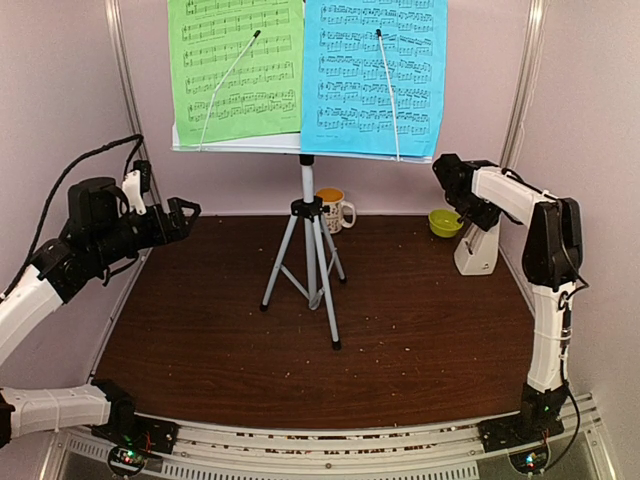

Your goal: Set up the instrument practice props

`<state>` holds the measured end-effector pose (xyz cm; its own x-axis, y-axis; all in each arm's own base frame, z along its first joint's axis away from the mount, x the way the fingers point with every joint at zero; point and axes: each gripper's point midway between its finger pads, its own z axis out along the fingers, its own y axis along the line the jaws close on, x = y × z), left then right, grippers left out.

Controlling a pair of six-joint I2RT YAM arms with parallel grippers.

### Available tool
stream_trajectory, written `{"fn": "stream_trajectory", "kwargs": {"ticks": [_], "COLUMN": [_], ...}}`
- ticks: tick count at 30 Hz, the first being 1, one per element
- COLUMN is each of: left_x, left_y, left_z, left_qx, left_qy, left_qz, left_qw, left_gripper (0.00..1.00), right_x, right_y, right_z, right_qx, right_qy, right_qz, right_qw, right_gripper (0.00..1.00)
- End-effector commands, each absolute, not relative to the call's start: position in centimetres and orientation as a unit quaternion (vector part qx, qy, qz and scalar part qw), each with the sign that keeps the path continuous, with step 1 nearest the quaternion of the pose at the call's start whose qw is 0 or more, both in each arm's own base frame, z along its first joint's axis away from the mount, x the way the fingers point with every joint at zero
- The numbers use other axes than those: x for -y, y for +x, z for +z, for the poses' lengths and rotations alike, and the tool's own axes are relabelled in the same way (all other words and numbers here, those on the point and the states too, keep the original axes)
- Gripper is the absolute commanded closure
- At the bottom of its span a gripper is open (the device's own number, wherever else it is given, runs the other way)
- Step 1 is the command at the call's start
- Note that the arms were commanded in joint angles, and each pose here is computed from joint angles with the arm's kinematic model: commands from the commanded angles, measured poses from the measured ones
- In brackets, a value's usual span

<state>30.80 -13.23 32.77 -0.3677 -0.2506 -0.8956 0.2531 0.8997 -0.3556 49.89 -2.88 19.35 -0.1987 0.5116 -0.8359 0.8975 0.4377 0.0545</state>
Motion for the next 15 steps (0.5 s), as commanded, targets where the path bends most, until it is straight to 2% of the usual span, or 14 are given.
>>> {"fn": "stream_trajectory", "kwargs": {"ticks": [1, 10, 15], "left_x": [12.8, 13.0, 13.1], "left_y": [30.8, 31.0, 31.2], "left_z": [33.7, 33.9, 34.1], "left_qx": [-0.784, -0.782, -0.782], "left_qy": [0.001, 0.006, 0.012], "left_qz": [-0.22, -0.223, -0.218], "left_qw": [0.58, 0.582, 0.583], "left_gripper": [0.02, 0.02, 0.02], "right_x": [3.2, 2.4, 1.5], "right_y": [48.7, 47.7, 47.1], "right_z": [19.6, 19.9, 19.2], "right_qx": [-0.763, -0.792, -0.813], "right_qy": [0.451, 0.406, 0.378], "right_qz": [-0.235, -0.212, -0.188], "right_qw": [0.4, 0.404, 0.401], "right_gripper": [0.42, 0.55, 0.57]}}
